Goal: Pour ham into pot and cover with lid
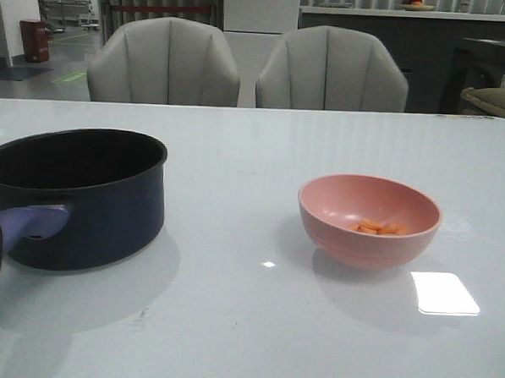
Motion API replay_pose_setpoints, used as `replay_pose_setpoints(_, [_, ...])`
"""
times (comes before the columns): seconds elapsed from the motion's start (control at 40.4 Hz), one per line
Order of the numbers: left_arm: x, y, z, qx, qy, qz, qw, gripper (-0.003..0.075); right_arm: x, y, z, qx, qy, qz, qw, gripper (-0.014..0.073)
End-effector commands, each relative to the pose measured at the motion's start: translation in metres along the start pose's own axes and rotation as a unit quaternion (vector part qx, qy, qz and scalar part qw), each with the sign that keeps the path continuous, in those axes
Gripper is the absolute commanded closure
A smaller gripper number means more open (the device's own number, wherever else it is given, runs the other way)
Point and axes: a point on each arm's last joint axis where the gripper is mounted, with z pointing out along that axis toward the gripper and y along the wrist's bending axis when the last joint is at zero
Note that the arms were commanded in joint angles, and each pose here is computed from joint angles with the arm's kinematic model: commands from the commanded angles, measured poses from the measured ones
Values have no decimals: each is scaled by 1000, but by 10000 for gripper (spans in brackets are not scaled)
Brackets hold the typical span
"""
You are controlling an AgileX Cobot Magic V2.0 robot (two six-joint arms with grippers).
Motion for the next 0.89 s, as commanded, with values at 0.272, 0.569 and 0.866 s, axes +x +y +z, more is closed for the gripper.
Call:
replay_pose_setpoints(0.272, [-14,-1,1,6,-46,-6,999,295,-11,-1,-2,8,-55,-7,998,449])
replay_pose_setpoints(0.569, [-14,-1,1,5,-43,2,999,166,-11,-1,-2,8,-55,-7,998,449])
replay_pose_setpoints(0.866, [-12,-18,-5,-15,-38,75,996,120,-11,-1,-2,8,-55,-7,998,449])
